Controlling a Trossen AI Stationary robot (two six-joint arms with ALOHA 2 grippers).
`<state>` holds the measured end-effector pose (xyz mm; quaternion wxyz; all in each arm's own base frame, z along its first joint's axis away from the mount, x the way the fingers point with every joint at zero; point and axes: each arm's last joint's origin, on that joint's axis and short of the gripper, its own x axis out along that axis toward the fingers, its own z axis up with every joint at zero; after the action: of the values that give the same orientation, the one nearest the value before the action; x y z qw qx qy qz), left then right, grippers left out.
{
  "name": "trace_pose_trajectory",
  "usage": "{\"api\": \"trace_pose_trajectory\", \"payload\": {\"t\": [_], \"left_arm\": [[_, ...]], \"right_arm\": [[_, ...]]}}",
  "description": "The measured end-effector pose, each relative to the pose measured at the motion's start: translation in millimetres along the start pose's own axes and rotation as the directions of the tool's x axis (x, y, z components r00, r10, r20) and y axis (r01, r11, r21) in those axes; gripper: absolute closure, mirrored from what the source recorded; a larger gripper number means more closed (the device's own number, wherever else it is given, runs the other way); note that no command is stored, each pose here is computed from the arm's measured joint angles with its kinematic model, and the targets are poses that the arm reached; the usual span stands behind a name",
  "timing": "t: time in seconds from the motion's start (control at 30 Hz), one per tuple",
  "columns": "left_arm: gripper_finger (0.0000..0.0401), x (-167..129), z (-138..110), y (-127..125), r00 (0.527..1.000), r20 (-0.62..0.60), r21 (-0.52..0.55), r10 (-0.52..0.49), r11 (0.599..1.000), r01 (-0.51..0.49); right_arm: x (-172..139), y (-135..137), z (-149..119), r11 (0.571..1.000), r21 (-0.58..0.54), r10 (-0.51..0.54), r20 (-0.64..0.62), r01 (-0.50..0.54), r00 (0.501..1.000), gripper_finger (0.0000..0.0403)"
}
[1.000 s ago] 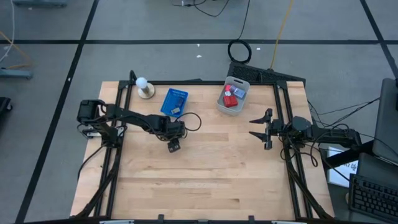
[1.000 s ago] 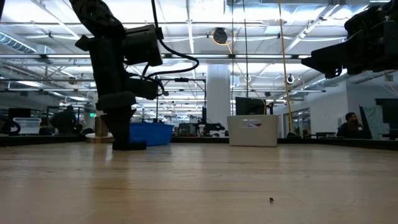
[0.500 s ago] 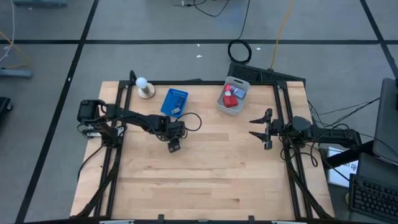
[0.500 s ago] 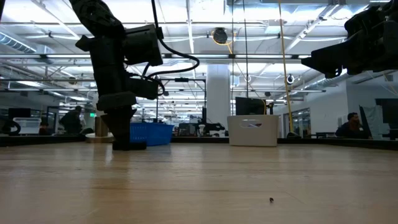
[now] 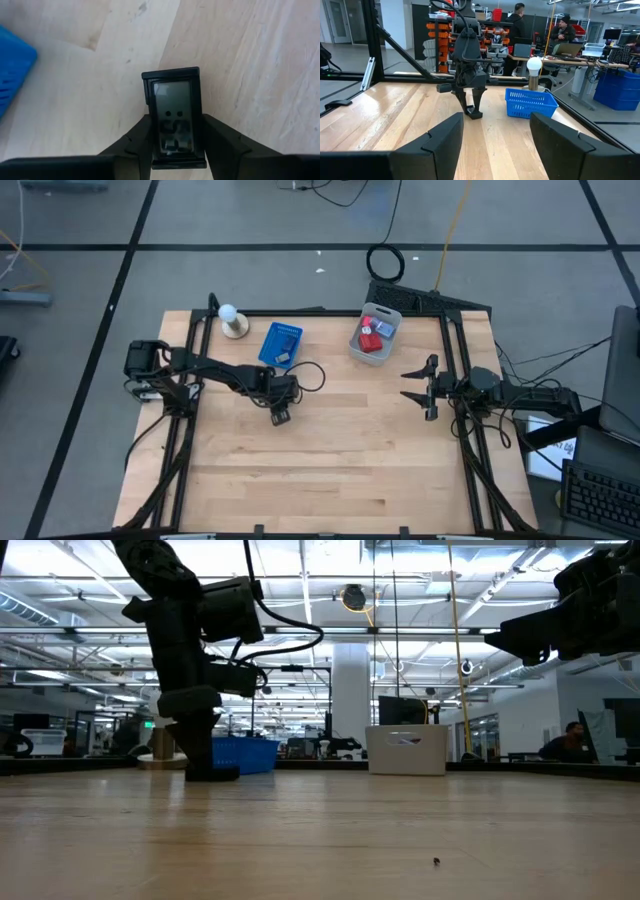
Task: Pick & Place Office items
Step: Put the black digital clock into the blue bin
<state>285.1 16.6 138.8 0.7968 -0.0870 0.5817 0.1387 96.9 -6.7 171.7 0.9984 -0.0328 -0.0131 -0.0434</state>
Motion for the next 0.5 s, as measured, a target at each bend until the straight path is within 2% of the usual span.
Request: {"api": "trace_pose_trajectory", "payload": {"t": [0.2,0.37,0.5], "left_arm": [[0.0264,-0.7,0.4,0.0,1.000,0.005,0.005,0.001,1.000,-0.001],[0.0246,-5.9,0.4,0.6,1.000,0.021,0.015,-0.004,1.000,0.004],[0.0259,-16.1,2.1,1.2,0.998,0.058,0.033,-0.016,0.999,0.014]], "right_arm": [[0.0,0.0,0.0,1.000,0.000,0.000,0.000,0.000,1.000,0.0181],[0.0,0.0,0.0,1.000,0.000,0.000,0.000,0.000,1.000,0.0181],[0.0,0.0,0.0,1.000,0.000,0.000,0.000,0.000,1.000,0.0181]]}}
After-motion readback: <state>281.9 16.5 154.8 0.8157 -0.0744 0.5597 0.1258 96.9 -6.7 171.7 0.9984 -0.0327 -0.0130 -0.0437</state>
